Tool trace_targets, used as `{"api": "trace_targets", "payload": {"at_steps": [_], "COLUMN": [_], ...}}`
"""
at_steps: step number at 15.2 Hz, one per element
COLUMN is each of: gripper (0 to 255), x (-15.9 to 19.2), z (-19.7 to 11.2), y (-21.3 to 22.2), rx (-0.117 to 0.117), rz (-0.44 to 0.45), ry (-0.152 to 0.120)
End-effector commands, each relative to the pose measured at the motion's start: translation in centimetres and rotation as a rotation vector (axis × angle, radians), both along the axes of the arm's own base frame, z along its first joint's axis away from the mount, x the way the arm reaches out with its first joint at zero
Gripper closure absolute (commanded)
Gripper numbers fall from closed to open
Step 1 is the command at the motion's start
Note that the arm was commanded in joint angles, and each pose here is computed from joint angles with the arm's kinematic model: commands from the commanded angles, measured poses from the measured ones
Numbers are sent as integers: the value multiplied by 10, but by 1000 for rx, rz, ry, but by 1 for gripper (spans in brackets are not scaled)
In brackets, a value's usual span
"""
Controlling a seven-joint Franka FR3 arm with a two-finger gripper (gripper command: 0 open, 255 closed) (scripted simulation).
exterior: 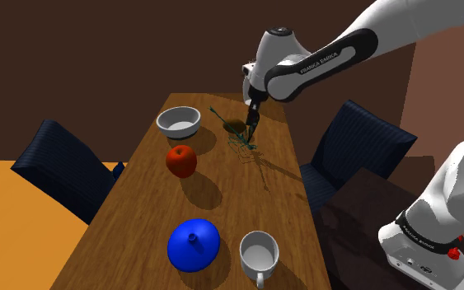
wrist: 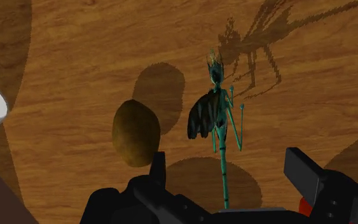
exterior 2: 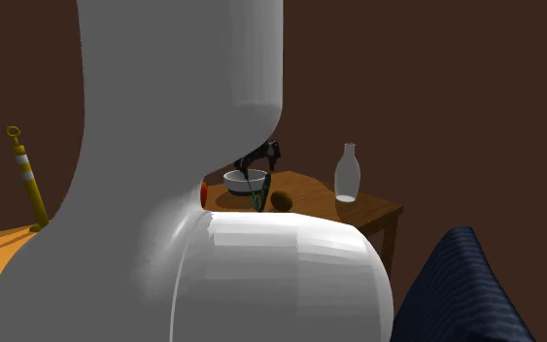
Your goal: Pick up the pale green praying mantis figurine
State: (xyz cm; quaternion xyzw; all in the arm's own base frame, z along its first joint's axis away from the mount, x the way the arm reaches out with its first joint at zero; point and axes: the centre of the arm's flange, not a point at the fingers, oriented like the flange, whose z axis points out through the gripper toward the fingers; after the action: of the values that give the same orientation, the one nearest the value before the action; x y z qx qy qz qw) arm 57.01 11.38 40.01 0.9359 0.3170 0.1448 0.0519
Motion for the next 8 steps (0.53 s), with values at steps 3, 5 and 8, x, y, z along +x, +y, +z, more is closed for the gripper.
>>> {"api": "trace_targets", "payload": {"at_steps": [3, 5, 8], "gripper": [0, 0, 0], "x": [31, 39, 39], "z": [-36, -46, -62], "y": [25, 32, 32], "rx": [-27, -34, -34], "rz": [109, 138, 138], "ry": [-11, -13, -13]}}
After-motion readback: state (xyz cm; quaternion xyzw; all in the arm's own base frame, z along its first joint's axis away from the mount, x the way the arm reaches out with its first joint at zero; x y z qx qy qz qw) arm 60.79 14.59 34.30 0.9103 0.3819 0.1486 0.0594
